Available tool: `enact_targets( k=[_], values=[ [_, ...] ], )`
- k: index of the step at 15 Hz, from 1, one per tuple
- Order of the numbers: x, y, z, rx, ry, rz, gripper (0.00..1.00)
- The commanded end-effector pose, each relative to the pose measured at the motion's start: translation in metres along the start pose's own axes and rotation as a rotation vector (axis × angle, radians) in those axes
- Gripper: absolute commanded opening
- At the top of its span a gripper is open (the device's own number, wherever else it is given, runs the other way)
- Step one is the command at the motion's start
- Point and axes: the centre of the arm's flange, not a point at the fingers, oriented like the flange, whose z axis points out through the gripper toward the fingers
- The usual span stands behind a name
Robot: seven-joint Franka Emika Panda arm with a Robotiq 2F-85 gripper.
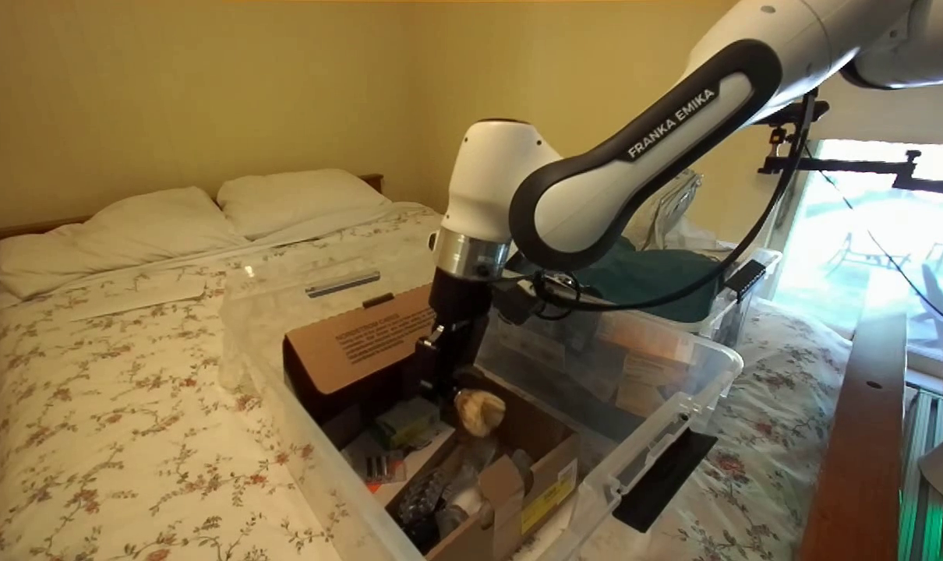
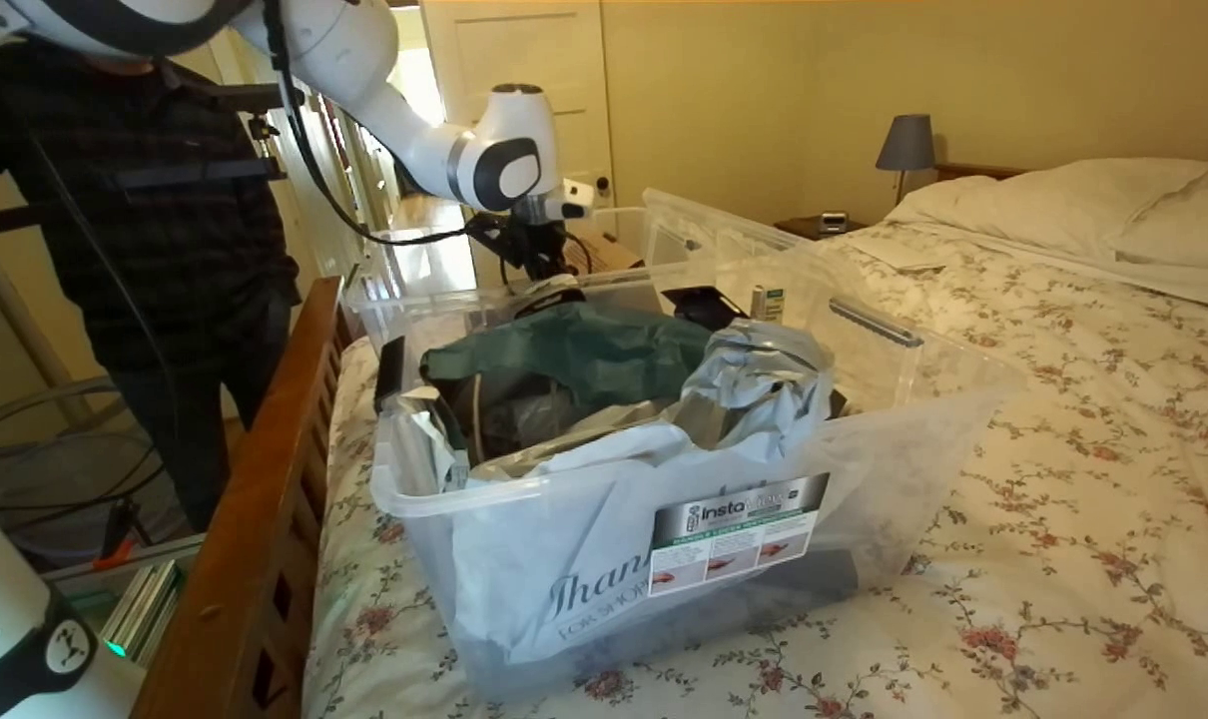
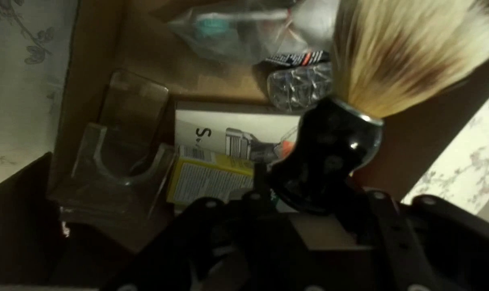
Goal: Shift one object to the crate on the right
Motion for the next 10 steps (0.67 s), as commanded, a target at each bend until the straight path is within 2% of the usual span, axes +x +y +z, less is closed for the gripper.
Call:
enact_targets(
  k=[1,7,10],
  values=[
    [-0.047,0.034,-0.05,0.001,0.107,0.169,0.14],
    [-0.074,0.073,-0.135,0.001,0.339,0.409,0.14],
    [-0.098,0.101,-0.181,0.016,0.441,0.534,0.14]
  ],
)
